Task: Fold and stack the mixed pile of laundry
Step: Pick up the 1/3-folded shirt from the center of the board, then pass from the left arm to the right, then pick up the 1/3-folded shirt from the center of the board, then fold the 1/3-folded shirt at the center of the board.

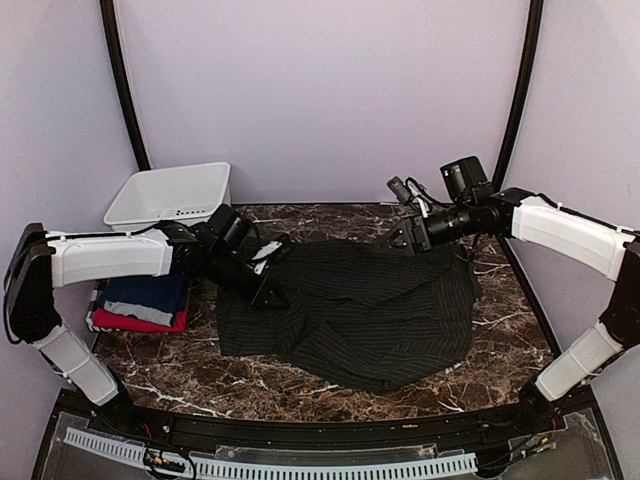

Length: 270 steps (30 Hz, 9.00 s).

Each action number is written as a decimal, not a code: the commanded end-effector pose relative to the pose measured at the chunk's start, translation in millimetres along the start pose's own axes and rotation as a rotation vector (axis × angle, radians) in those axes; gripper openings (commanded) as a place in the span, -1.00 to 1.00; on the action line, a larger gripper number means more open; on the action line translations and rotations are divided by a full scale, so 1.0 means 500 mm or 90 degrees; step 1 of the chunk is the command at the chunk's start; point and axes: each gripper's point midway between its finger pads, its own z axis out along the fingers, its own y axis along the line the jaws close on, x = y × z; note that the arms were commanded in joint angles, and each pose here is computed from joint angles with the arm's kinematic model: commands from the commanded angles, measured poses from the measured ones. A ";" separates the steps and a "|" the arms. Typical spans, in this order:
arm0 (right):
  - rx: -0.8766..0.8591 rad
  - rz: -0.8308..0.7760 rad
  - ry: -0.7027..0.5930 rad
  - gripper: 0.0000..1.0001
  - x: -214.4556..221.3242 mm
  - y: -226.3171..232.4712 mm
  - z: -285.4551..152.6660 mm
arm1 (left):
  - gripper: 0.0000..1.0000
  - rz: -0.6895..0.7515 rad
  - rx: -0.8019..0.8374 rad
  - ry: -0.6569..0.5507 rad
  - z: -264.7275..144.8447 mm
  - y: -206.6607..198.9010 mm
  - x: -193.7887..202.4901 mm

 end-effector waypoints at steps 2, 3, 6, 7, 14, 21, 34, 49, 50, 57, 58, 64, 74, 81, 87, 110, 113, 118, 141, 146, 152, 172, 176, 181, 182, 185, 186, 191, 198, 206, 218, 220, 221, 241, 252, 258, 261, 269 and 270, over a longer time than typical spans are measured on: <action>-0.056 -0.003 -0.007 0.48 0.002 0.009 0.028 | -1.00 0.184 0.038 -0.102 -0.129 -0.129 -0.050; -0.069 -0.007 -0.005 0.49 0.005 0.015 0.034 | -1.00 0.213 0.042 -0.103 -0.142 -0.142 -0.048; -0.109 -0.049 -0.004 0.57 0.005 0.052 0.054 | -1.00 0.277 0.073 -0.133 -0.197 -0.193 -0.045; -0.118 -0.070 -0.004 0.58 0.005 0.066 0.062 | -1.00 0.303 0.095 -0.137 -0.208 -0.213 -0.040; -0.221 -0.191 -0.002 0.68 -0.011 0.180 0.113 | -1.00 0.407 0.146 -0.185 -0.291 -0.296 -0.042; -0.303 -0.213 0.051 0.28 0.002 0.263 0.154 | -1.00 0.420 0.114 -0.206 -0.299 -0.297 -0.069; -0.098 -0.265 -0.117 -1.00 -0.107 0.284 -0.029 | 0.18 0.211 -0.135 -0.288 -0.310 -0.142 -0.158; 0.122 -0.294 -0.275 -1.00 -0.188 0.261 -0.254 | -0.21 -0.568 -0.229 -0.114 -0.121 0.107 0.251; 0.125 -0.297 -0.278 -1.00 -0.190 0.262 -0.259 | -0.23 -0.579 -0.247 -0.107 -0.118 0.118 0.270; 0.136 -0.303 -0.278 -1.00 -0.193 0.269 -0.274 | -0.28 -0.579 -0.319 -0.059 -0.083 0.157 0.284; 0.136 -0.303 -0.277 -1.00 -0.193 0.269 -0.274 | -0.29 -0.578 -0.317 -0.062 -0.079 0.157 0.276; 0.142 -0.303 -0.281 -1.00 -0.193 0.275 -0.286 | -0.43 -0.574 -0.357 -0.048 -0.059 0.180 0.267; 0.148 -0.330 -0.288 -1.00 -0.204 0.294 -0.307 | -0.84 -0.577 -0.393 -0.007 -0.036 0.200 0.288; 0.146 -0.341 -0.306 -1.00 -0.212 0.319 -0.335 | -1.00 -0.563 -0.402 -0.019 -0.084 0.182 0.272; 0.195 -0.377 -0.321 -1.00 -0.236 0.313 -0.355 | -1.00 -0.530 -0.359 -0.029 -0.111 0.152 0.197; 0.279 -0.411 -0.333 -1.00 -0.415 0.097 -0.351 | -1.00 -0.519 -0.324 -0.107 -0.135 0.285 -0.031; 0.277 -0.423 -0.330 -1.00 -0.454 0.065 -0.346 | -1.00 -0.522 -0.326 -0.109 -0.127 0.299 -0.040; 0.260 -0.424 -0.305 -1.00 -0.494 -0.011 -0.294 | -1.00 -0.536 -0.352 -0.120 -0.124 0.333 -0.043; 0.187 -0.492 -0.286 -1.00 -0.543 -0.192 -0.107 | -0.84 -0.579 -0.438 -0.120 -0.098 0.418 -0.016; 0.195 -0.492 -0.286 -1.00 -0.530 -0.173 -0.117 | -0.56 -0.537 -0.458 -0.144 -0.133 0.418 -0.046; 0.230 -0.508 -0.296 -1.00 -0.524 -0.149 -0.152 | -0.10 -0.463 -0.422 -0.228 -0.201 0.372 -0.094; 0.266 -0.468 -0.339 -1.00 -0.517 -0.114 -0.219 | 0.09 -0.406 -0.383 -0.136 -0.112 0.381 -0.034; 0.258 -0.452 -0.319 -1.00 -0.501 -0.132 -0.201 | 0.00 -0.378 -0.406 -0.131 -0.104 0.404 -0.056; 0.252 -0.451 -0.317 -1.00 -0.492 -0.134 -0.196 | -0.15 -0.353 -0.422 -0.108 -0.094 0.426 -0.059; 0.251 -0.450 -0.317 -1.00 -0.492 -0.132 -0.196 | -0.16 -0.349 -0.423 -0.106 -0.091 0.429 -0.058; 0.248 -0.451 -0.314 -1.00 -0.492 -0.132 -0.195 | -0.17 -0.343 -0.431 -0.102 -0.087 0.437 -0.057; 0.246 -0.451 -0.314 -1.00 -0.493 -0.131 -0.194 | -0.16 -0.338 -0.435 -0.101 -0.086 0.441 -0.056; 0.239 -0.448 -0.312 -1.00 -0.491 -0.131 -0.191 | -0.07 -0.314 -0.445 -0.103 -0.086 0.449 -0.064; 0.234 -0.447 -0.310 -1.00 -0.489 -0.129 -0.190 | 0.00 -0.281 -0.444 -0.095 -0.074 0.459 -0.073; 0.237 -0.450 -0.307 -1.00 -0.488 -0.129 -0.191 | -0.29 -0.284 -0.400 -0.098 -0.043 0.457 -0.074; 0.256 -0.463 -0.309 -1.00 -0.490 -0.120 -0.206 | -1.00 -0.271 -0.420 -0.169 -0.114 0.431 -0.120; 0.264 -0.466 -0.312 -1.00 -0.492 -0.118 -0.213 | -1.00 -0.264 -0.425 -0.182 -0.128 0.427 -0.133; 0.267 -0.467 -0.314 -1.00 -0.493 -0.117 -0.217 | -1.00 -0.262 -0.427 -0.188 -0.132 0.426 -0.137; 0.309 -0.476 -0.349 -1.00 -0.508 -0.121 -0.272 | -1.00 -0.292 -0.514 -0.155 -0.110 0.493 -0.111; 0.236 -0.442 -0.326 -1.00 -0.480 -0.127 -0.228 | -1.00 -0.303 -0.477 -0.121 -0.098 0.470 -0.082; 0.210 -0.419 -0.306 -1.00 -0.451 -0.136 -0.191 | -1.00 -0.318 -0.493 -0.081 -0.093 0.470 -0.017; 0.199 -0.401 -0.295 -1.00 -0.434 -0.147 -0.169 | -0.83 -0.317 -0.500 -0.083 -0.104 0.467 -0.013; 0.189 -0.287 -0.221 -1.00 -0.360 -0.229 -0.041 | -0.21 -0.237 -0.440 -0.187 -0.184 0.367 -0.104; 0.193 -0.267 -0.205 -1.00 -0.347 -0.242 -0.022 | -0.19 -0.217 -0.428 -0.184 -0.179 0.354 -0.111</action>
